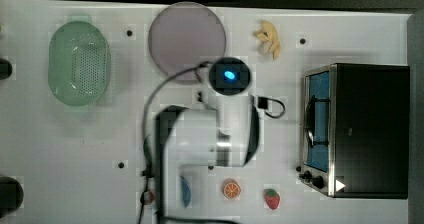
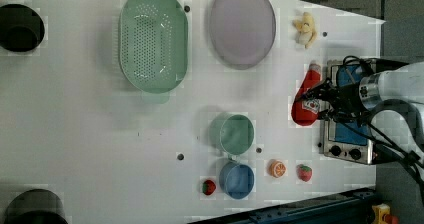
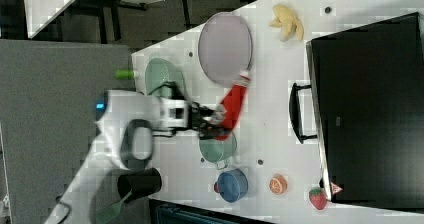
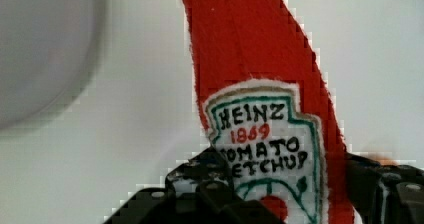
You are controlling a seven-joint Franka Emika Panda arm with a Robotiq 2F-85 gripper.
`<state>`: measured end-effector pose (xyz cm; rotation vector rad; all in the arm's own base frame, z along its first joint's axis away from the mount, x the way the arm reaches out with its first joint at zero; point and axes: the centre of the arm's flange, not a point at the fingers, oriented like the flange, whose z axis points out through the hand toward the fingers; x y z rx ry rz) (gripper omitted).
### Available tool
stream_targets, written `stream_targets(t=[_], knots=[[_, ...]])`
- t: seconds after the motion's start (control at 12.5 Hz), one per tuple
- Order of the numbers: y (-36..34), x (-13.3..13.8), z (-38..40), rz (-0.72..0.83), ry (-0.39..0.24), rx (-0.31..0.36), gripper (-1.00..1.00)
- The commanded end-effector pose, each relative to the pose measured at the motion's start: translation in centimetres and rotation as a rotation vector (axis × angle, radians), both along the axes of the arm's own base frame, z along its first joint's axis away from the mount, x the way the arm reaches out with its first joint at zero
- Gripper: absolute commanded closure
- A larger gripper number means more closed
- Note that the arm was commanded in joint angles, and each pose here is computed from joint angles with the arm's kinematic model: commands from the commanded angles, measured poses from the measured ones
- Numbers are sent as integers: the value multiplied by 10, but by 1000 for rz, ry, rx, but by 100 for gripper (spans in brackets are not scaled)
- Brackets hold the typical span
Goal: Pick Ketchup from oven and place it on table.
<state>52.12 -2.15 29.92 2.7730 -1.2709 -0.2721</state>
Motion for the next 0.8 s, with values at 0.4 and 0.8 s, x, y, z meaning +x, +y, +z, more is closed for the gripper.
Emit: stream_targets(t=[0.4, 0.8], knots=[[6, -13, -90, -10, -108, -16, -29], [7, -17, -107, -9, -150, -20, -100]])
